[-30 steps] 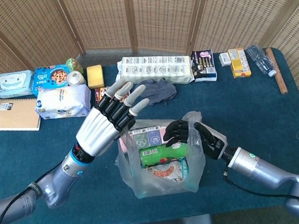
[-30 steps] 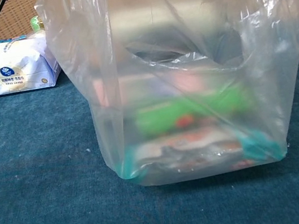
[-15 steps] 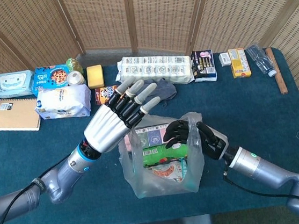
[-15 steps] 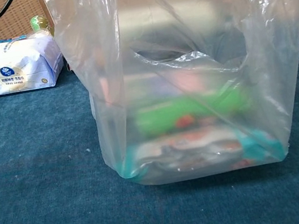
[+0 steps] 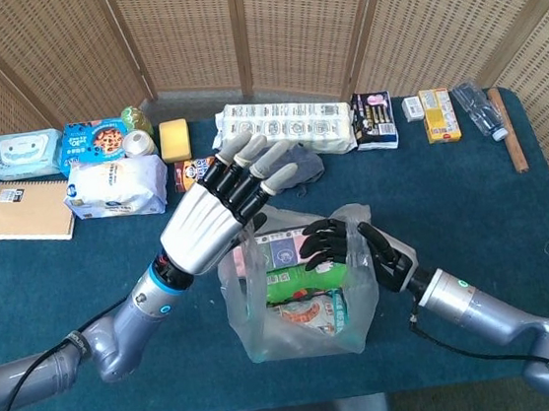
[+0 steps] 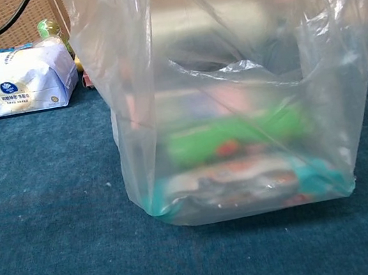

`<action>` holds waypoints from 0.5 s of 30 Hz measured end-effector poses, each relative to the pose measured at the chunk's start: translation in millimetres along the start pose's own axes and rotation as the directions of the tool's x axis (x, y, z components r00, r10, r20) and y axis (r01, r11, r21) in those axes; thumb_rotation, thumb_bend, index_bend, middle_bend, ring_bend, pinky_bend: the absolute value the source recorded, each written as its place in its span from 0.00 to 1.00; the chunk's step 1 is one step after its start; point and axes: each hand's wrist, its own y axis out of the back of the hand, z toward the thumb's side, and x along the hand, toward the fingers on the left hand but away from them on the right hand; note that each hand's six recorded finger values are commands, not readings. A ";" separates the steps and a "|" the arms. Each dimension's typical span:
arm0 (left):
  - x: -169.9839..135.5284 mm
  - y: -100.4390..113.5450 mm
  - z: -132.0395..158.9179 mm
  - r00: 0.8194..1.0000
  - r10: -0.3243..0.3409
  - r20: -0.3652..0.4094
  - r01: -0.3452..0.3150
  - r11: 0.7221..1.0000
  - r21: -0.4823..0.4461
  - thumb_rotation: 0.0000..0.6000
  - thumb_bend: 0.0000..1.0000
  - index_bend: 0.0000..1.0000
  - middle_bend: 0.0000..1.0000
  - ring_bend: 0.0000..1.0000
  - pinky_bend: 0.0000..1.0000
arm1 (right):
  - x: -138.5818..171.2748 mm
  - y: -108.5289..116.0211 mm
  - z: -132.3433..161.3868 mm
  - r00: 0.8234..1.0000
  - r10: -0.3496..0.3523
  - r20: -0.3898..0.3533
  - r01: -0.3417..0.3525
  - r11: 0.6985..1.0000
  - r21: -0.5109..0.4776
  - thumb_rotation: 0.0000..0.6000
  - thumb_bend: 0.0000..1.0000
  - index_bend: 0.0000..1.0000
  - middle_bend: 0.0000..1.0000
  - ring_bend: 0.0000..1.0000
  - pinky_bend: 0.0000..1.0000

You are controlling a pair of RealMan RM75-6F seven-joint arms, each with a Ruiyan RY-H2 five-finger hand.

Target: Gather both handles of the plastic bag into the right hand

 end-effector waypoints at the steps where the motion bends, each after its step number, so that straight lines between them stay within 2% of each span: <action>1: -0.6 1.2 0.5 1.000 -0.008 -0.004 0.008 1.000 -0.005 1.00 0.17 0.00 0.02 0.00 0.08 | -0.1 0.2 -0.4 1.000 -0.001 0.001 0.001 1.000 -0.001 0.30 0.17 0.27 0.35 0.30 0.30; 7: -5.5 4.6 2.4 0.996 -0.082 -0.023 0.081 0.997 -0.010 1.00 0.17 0.00 0.02 0.00 0.08 | -1.2 -0.4 -2.2 1.000 0.002 0.007 -0.002 1.000 0.000 0.29 0.17 0.26 0.35 0.30 0.29; 15: -8.2 5.0 0.0 0.983 -0.176 -0.052 0.176 0.984 -0.013 1.00 0.17 0.00 0.02 0.00 0.08 | -0.8 0.0 -4.1 1.000 0.000 0.011 0.000 1.000 0.000 0.28 0.17 0.26 0.35 0.29 0.29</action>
